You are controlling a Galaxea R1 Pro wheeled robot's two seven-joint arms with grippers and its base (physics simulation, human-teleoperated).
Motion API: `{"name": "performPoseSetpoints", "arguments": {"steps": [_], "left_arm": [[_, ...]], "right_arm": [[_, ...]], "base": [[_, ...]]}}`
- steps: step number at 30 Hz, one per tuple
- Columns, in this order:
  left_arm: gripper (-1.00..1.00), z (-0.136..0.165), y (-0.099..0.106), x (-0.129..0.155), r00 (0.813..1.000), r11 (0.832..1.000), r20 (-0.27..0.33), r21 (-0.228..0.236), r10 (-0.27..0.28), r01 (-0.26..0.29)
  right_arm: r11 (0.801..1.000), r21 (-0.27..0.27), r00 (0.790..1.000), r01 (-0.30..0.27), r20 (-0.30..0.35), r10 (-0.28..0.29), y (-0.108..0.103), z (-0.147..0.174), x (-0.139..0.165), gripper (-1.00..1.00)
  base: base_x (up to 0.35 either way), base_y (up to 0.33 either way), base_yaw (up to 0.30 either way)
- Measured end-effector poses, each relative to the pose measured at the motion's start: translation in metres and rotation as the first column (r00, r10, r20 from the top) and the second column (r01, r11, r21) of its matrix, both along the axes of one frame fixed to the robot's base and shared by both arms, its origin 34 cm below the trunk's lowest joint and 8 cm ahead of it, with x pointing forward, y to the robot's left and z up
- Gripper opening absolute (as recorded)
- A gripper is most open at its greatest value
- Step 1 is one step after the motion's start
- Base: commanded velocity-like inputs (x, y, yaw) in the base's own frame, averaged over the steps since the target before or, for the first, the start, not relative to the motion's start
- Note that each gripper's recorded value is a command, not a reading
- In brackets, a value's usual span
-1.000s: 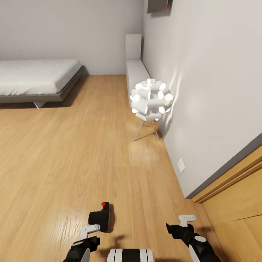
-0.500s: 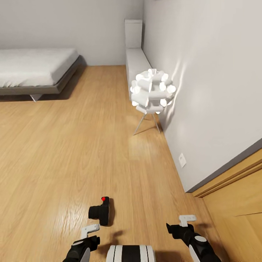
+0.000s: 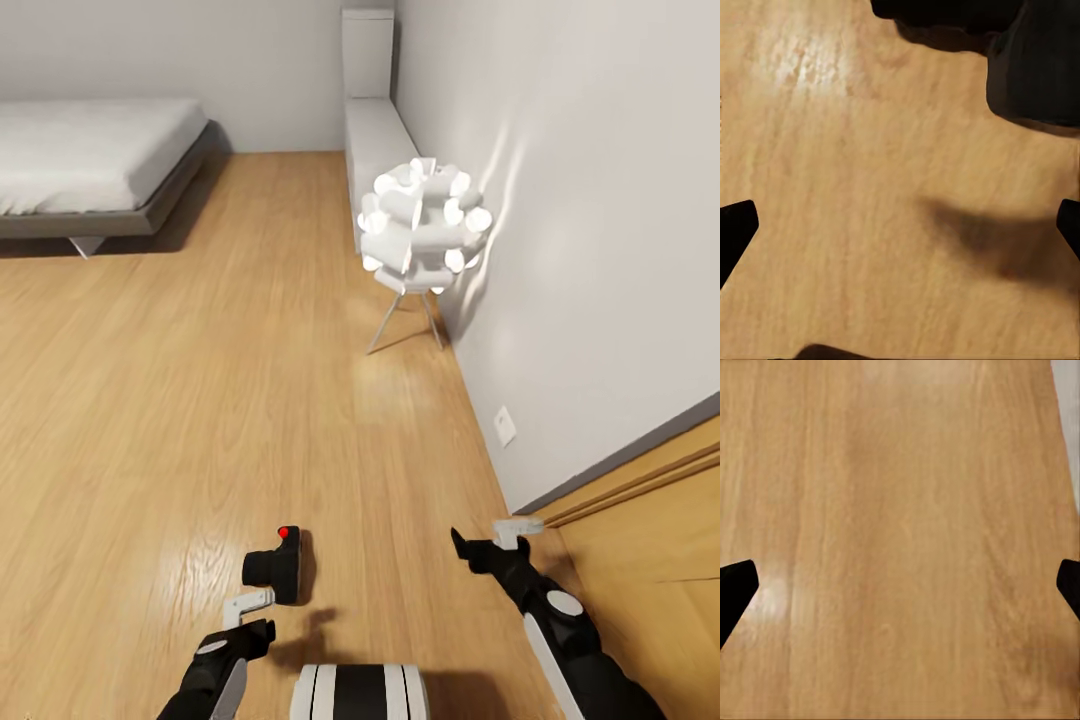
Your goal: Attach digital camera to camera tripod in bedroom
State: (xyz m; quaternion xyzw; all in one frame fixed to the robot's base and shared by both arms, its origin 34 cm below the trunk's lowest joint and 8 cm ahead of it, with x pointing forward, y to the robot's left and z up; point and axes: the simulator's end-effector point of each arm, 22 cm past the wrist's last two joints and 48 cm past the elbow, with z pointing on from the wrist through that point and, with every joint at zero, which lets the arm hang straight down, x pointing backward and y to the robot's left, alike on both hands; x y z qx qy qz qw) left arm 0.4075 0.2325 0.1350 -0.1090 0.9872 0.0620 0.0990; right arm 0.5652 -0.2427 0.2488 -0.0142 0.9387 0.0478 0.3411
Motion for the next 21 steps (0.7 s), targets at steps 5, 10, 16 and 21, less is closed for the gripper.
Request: {"name": "performPoseSetpoints", "arguments": {"steps": [5,10,16,21], "left_arm": [[1.0,0.0,-0.001,0.005,1.0,1.0,0.002,-0.006,0.0,0.0],[1.0,-0.006,-0.001,-0.001,1.0,1.0,-0.017,-0.007,0.0,0.0],[1.0,-0.014,-0.001,-0.009,0.999,1.0,-0.04,-0.008,-0.002,0.001],[1.0,-0.02,-0.002,-0.014,0.998,1.0,-0.055,-0.009,-0.002,0.001]], "right_arm": [[0.98,0.161,0.992,-0.12,-0.03,0.126,0.042,0.012,-0.004,1.0],[0.882,0.392,0.951,-0.261,-0.054,0.305,0.093,0.02,-0.032,1.0],[0.845,0.479,0.947,-0.238,-0.08,0.312,0.074,0.02,-0.041,1.0],[0.862,0.471,0.96,-0.188,-0.098,0.263,0.048,0.014,-0.038,1.0]], "base": [[0.0,0.0,0.0],[0.0,0.0,0.0],[0.0,0.0,0.0],[0.0,0.0,0.0]]}}
